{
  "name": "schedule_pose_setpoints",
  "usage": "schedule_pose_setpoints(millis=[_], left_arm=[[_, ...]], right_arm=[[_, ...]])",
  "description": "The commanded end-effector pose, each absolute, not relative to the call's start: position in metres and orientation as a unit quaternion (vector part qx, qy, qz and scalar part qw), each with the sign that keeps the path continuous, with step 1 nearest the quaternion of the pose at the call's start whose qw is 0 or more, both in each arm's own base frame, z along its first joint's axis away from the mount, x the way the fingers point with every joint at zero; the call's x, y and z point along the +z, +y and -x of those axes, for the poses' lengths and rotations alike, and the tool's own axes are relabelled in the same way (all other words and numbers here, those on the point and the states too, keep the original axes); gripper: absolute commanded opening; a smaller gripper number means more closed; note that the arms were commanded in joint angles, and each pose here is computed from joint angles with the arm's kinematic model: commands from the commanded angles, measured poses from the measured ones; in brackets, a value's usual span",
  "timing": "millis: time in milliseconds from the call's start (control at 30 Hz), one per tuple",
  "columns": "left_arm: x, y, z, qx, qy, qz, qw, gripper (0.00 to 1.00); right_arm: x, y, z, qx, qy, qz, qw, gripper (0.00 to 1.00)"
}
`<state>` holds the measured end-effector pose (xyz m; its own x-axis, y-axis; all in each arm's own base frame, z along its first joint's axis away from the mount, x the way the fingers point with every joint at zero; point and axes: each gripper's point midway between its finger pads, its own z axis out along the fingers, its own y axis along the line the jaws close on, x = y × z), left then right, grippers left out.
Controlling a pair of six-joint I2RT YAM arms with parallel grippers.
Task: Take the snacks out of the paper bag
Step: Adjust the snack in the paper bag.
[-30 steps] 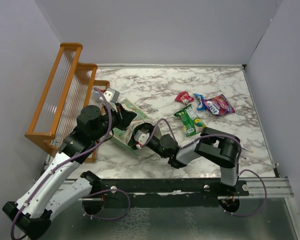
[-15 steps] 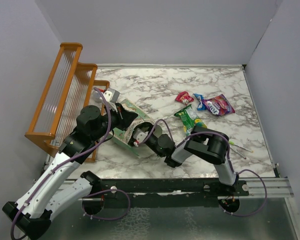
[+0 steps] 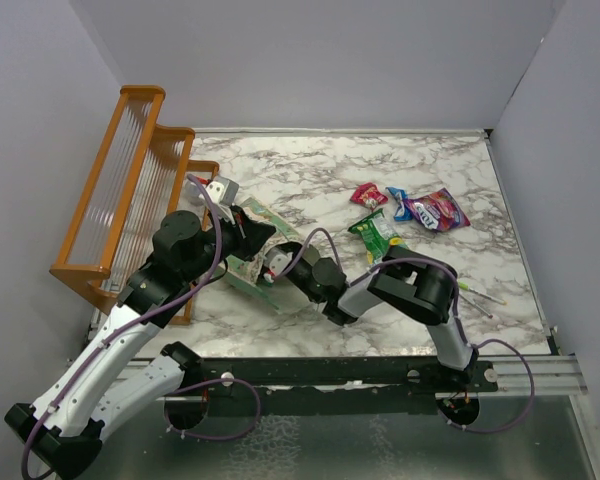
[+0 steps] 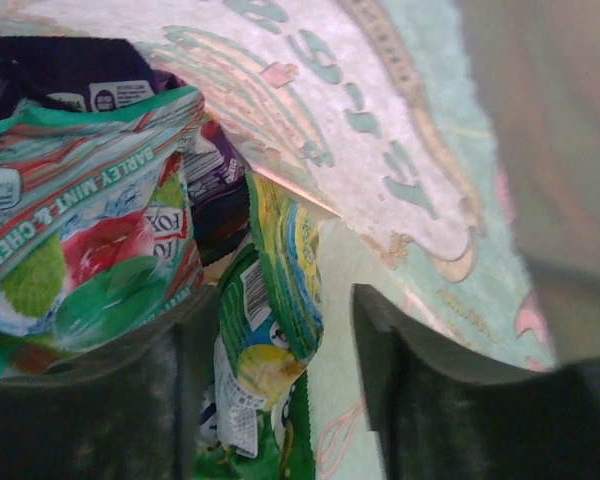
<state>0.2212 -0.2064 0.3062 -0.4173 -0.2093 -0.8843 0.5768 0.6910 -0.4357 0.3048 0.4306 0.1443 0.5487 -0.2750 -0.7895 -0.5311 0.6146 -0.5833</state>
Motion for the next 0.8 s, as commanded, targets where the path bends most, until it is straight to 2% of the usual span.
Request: schedule_pose_setpoints(millis=[0,367,533,767], left_arm=[[0.315,-0.205,-0.219,-0.381,0.747,-0.119,0.532,0.00],[0.312,-0.205,-0.222,-0.377,0.748,-0.116,0.533,0.00],[0.312,-0.205,-0.225,-0.372,0.750,-0.116,0.535,0.00],[0.314,-0.202,-0.227,-0.362,0.751,-0.115,0.540,0.00]], right_arm=[[0.142,0.443,-0.308,0.100,0.458,0.442,0.764,0.46],[0.139,0.431,-0.266,0.183,0.478,0.491,0.705,0.03],[0.145,0.424,-0.233,0.233,0.473,0.513,0.677,0.01],[0.181,0.408,-0.206,0.286,0.482,0.486,0.671,0.01]])
